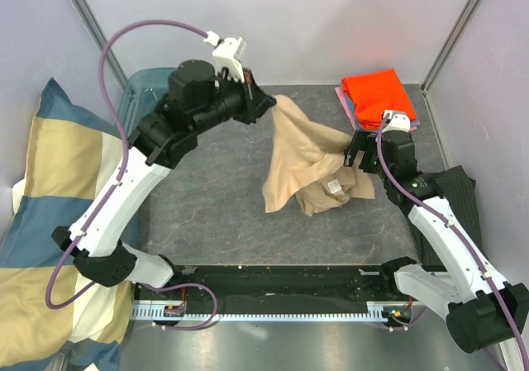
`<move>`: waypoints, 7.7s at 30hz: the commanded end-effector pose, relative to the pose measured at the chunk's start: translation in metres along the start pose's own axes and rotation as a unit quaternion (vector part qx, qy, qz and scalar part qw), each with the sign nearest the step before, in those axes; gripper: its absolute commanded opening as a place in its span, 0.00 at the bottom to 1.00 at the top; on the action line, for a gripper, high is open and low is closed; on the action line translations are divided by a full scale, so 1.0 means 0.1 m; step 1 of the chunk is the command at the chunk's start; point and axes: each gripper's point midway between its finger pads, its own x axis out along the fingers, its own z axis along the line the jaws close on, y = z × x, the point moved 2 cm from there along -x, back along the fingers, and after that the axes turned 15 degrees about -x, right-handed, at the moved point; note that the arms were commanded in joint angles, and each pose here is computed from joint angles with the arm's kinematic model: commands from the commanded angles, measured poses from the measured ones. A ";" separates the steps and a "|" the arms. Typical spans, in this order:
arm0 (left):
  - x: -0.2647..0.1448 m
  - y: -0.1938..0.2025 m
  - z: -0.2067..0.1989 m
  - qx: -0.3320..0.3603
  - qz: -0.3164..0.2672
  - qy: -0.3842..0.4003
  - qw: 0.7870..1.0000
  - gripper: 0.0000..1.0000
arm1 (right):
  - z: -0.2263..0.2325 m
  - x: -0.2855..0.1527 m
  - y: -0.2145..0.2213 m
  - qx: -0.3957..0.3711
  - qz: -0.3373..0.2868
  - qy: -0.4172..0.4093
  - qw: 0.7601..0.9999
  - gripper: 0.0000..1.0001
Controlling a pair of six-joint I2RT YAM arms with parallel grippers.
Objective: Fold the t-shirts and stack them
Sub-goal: Move the tshirt to the center of the board, then flatten out the tshirt
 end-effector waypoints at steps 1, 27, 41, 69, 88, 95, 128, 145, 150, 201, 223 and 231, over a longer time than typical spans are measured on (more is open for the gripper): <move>0.23 0.46 0.65 -0.002 0.024 -0.103 0.994 0.02 | -0.04 -0.02 0.08 0.003 0.007 0.014 1.000 0.98; 0.36 1.02 1.87 0.006 0.043 -0.296 0.954 0.02 | 0.23 0.16 0.77 0.008 0.119 -0.069 0.991 0.98; 0.33 1.16 1.93 0.005 0.060 -0.294 0.954 0.02 | 0.63 0.63 1.11 0.061 0.146 -0.157 0.975 0.91; 0.08 0.88 1.88 0.029 0.029 -0.291 0.956 0.02 | 0.56 0.16 -0.45 0.005 -0.016 -0.148 0.989 0.00; -0.86 -0.43 0.56 0.070 -0.112 -0.141 0.981 0.02 | -0.12 -1.36 -2.03 -0.013 -0.254 0.002 0.967 0.00; -0.98 -0.45 0.53 0.085 -0.113 -0.141 0.980 0.02 | -0.27 -1.72 -2.24 -0.018 -0.282 0.033 0.959 0.00; 0.15 2.69 1.03 -0.092 0.199 -0.061 0.974 0.87 | -0.15 -1.28 -1.64 -0.025 -0.190 0.005 0.981 0.00; 0.82 3.89 0.31 -0.060 0.302 -0.003 0.951 0.85 | -0.18 -1.17 -1.43 -0.034 -0.159 0.014 0.987 0.00; 1.00 3.97 0.13 -0.060 0.297 0.023 0.953 0.83 | -0.18 -1.17 -1.41 -0.036 -0.156 0.014 0.987 0.00; 0.28 2.08 0.99 0.105 0.137 -0.168 0.971 0.02 | -0.14 -1.05 -1.19 -0.037 -0.133 0.004 0.990 0.00; -0.28 2.90 1.95 0.071 0.193 -0.316 0.926 0.69 | -0.10 -0.79 -0.77 -0.043 -0.077 -0.004 0.996 0.00; -0.19 2.83 1.86 0.068 0.187 -0.305 0.931 0.67 | -0.10 -0.76 -0.74 -0.043 -0.073 -0.004 0.996 0.00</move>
